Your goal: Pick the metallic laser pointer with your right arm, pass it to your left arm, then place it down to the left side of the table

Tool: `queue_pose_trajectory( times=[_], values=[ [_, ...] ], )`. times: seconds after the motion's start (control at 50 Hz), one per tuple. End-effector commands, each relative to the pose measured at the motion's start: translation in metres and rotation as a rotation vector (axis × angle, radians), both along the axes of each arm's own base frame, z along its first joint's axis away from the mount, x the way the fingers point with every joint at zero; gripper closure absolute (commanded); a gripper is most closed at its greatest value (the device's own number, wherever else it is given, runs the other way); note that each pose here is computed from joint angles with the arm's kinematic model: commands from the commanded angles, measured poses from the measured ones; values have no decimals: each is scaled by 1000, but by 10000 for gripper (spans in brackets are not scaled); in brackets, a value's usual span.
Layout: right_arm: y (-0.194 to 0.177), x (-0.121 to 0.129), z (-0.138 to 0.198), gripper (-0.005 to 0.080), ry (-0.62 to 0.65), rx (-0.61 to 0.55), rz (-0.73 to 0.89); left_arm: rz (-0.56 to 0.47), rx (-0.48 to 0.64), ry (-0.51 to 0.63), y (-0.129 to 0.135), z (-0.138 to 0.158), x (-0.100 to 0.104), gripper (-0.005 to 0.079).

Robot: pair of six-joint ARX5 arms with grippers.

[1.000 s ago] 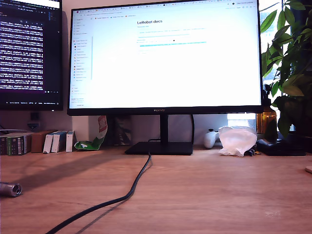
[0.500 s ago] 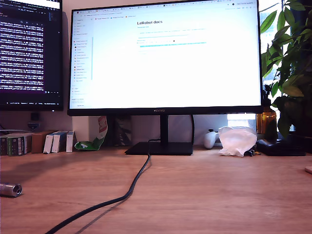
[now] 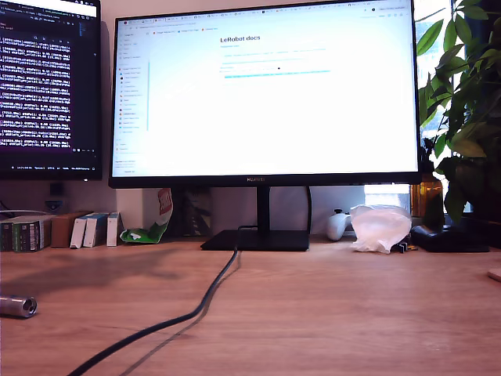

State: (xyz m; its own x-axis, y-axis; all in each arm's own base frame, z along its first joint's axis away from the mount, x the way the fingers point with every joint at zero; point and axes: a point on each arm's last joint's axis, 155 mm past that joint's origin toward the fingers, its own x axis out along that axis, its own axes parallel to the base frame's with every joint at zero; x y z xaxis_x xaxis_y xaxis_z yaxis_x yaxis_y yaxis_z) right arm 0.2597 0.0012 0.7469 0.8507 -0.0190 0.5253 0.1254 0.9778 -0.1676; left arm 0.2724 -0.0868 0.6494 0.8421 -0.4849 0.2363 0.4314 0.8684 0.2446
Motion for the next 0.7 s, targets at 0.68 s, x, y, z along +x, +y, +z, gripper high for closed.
queue_pose_trajectory(
  times=[0.68],
  values=[
    [-1,-27,-80,763,162,-37,-15,-17,-8,95,-3,-53,-28,757]
  ],
)
